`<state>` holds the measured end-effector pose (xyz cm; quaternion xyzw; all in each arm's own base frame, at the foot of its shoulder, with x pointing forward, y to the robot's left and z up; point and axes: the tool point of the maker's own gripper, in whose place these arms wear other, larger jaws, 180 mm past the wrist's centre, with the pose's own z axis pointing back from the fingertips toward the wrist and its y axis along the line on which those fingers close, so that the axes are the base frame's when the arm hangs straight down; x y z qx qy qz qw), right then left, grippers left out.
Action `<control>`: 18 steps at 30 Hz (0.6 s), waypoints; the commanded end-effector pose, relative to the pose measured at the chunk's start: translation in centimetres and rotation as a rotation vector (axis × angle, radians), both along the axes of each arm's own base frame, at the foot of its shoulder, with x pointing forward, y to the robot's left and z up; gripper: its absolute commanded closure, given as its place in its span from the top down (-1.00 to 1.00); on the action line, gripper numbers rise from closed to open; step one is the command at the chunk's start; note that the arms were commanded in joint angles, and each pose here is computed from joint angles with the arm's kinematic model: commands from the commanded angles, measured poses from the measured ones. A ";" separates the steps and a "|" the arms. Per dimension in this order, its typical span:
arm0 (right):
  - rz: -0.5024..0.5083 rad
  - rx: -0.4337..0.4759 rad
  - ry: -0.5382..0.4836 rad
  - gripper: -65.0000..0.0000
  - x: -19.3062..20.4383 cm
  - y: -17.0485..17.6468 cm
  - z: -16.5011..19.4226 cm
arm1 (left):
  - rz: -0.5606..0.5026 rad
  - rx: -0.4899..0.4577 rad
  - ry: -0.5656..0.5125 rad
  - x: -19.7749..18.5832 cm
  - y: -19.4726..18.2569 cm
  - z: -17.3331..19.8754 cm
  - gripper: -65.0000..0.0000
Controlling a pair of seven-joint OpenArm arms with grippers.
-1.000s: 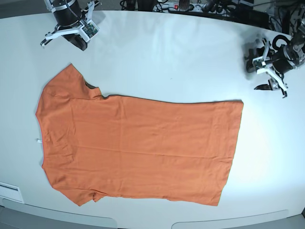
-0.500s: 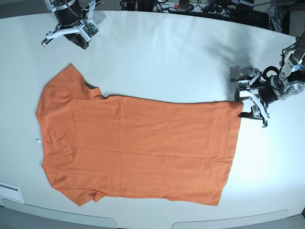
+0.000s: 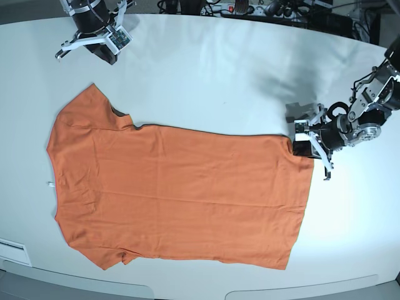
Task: Fold the T-shirt properly
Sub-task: 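Move both grippers down to the shirt's shoulder and hem corners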
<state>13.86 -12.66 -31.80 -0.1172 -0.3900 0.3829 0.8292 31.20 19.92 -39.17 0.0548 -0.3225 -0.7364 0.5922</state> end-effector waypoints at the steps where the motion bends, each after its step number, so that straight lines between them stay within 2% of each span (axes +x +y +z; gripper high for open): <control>1: 0.008 -0.008 -0.048 -1.00 0.7 -0.2 1.0 | -0.023 0.048 0.094 -2.0 0.7 -1.4 -1.00; 2: 0.005 -0.012 -0.068 -0.94 1.2 -0.5 1.3 | -0.024 0.047 0.093 -2.0 0.6 -1.3 -1.00; 5: -0.023 -0.009 -0.074 -0.44 2.4 -1.5 0.8 | -0.018 0.040 0.097 -2.0 0.6 -1.3 -1.00; 7: -0.030 -0.009 -0.068 -0.26 3.2 -1.9 0.0 | -0.001 0.042 0.100 -2.0 0.7 -1.3 -1.00; 14: -0.059 -0.051 -0.063 -0.26 5.8 -3.8 -2.8 | 0.058 0.030 0.120 -1.9 1.0 -1.4 -1.00; 18: -0.058 -0.067 -0.014 -0.26 6.6 -4.8 -5.3 | 0.058 0.030 0.119 -1.9 1.0 -1.4 -1.00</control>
